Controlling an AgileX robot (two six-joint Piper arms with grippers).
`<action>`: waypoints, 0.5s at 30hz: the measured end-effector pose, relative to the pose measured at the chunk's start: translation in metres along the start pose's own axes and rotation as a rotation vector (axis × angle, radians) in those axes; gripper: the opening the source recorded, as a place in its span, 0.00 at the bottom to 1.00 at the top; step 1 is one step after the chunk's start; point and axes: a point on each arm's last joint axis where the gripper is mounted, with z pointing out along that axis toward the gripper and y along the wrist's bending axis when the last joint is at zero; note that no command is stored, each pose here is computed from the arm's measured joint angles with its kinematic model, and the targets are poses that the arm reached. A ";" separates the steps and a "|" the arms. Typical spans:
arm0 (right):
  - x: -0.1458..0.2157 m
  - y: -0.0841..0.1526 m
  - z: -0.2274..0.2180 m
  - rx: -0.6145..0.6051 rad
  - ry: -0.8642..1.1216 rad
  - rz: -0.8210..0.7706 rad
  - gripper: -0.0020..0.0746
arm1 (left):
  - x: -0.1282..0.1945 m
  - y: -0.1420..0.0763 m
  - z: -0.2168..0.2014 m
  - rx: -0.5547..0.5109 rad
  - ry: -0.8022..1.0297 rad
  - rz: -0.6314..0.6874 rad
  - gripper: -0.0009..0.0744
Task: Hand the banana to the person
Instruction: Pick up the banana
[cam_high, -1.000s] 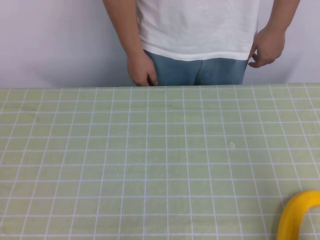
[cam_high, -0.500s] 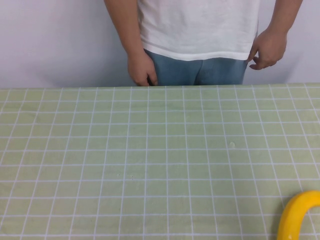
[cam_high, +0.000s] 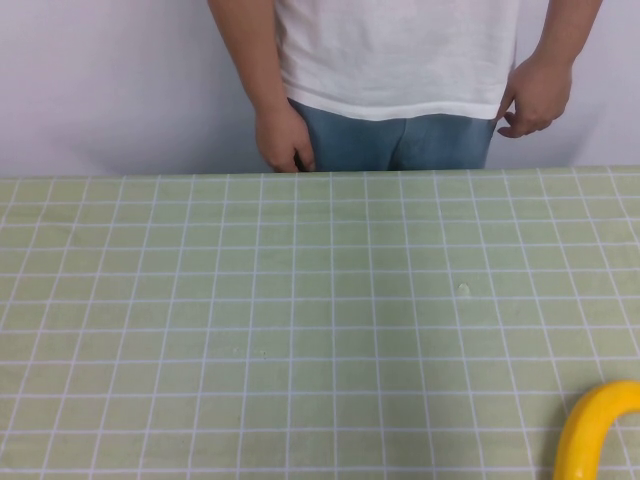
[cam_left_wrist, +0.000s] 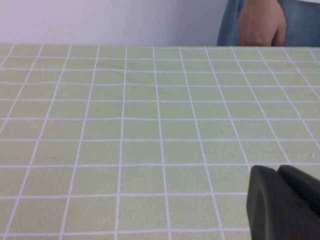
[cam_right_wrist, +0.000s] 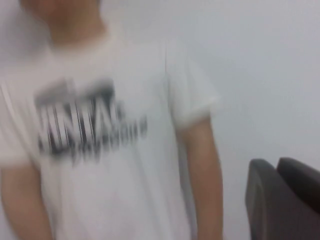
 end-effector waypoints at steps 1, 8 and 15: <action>0.003 0.000 0.012 0.010 0.091 0.008 0.02 | 0.000 0.000 0.000 0.000 0.000 0.000 0.01; 0.023 -0.006 0.064 0.045 0.382 -0.015 0.02 | 0.000 0.000 0.000 0.000 0.000 0.000 0.01; 0.066 -0.005 0.077 0.033 0.831 0.096 0.02 | 0.000 0.000 0.000 0.000 0.000 0.000 0.01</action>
